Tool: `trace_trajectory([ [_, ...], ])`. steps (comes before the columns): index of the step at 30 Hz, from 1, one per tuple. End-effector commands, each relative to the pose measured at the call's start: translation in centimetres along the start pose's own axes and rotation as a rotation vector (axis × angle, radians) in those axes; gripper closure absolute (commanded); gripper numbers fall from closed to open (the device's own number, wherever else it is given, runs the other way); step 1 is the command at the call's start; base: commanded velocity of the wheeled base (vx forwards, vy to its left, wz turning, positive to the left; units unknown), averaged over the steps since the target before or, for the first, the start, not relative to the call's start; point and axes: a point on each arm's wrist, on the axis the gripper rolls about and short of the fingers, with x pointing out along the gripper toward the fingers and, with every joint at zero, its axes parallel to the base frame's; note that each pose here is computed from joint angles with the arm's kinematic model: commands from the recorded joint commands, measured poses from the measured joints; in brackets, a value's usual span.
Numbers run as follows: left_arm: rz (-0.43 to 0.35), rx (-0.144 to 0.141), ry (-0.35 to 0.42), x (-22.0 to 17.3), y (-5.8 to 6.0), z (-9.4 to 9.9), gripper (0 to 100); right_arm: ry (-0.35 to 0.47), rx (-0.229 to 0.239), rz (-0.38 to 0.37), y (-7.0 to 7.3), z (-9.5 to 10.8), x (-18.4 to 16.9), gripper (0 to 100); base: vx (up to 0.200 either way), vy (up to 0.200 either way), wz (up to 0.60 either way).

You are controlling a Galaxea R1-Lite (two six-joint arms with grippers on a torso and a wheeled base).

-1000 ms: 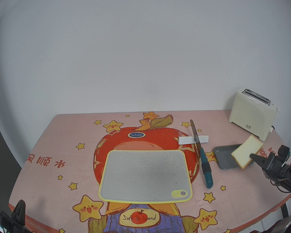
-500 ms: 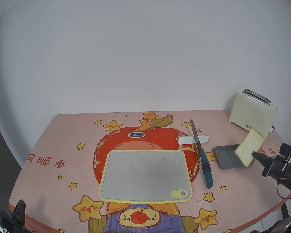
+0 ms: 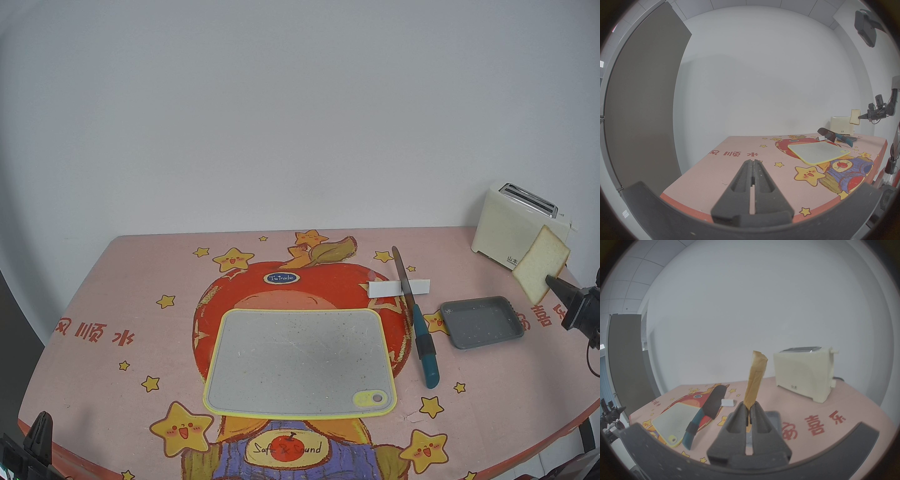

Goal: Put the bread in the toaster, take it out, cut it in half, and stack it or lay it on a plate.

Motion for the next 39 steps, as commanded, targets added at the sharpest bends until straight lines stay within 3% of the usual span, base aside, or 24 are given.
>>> trace_trajectory([
  [1, 0.001, 0.0, 0.01, 0.1, 0.0, -0.5, 100, -0.038, -0.005, -0.052, -0.9, 1.0, 0.0, 100, 0.0, 0.0, 0.0],
  [11, 0.001, 0.0, 0.01, 0.1, 0.0, -0.5, 100, -0.131, -0.043, -0.088, -1.9, 4.1, 0.3, 100, 0.0, 0.0, 0.0],
  [18, 0.001, 0.0, 0.01, 0.1, 0.0, -0.5, 100, -0.196, -0.07, -0.179, -4.5, 7.1, 1.1, 100, 0.0, 0.0, 0.0],
  [24, 0.001, 0.0, 0.01, 0.1, 0.0, -0.5, 100, -0.206, -0.144, -0.201, -6.9, 8.5, 1.5, 100, 0.0, 0.0, 0.0],
  [27, 0.001, 0.0, 0.01, 0.1, 0.0, -0.5, 100, -0.206, -0.163, -0.186, -7.5, 8.9, 1.7, 100, 0.0, 0.0, 0.0],
  [33, 0.001, 0.0, 0.01, 0.1, 0.0, -0.5, 100, -0.191, -0.176, -0.1, -7.0, 8.6, 1.7, 100, 0.0, 0.0, 0.0],
  [39, 0.001, 0.0, 0.01, 0.1, 0.0, -0.5, 100, -0.175, -0.182, -0.016, -4.8, 7.6, 1.4, 100, 0.0, 0.0, 0.0],
])
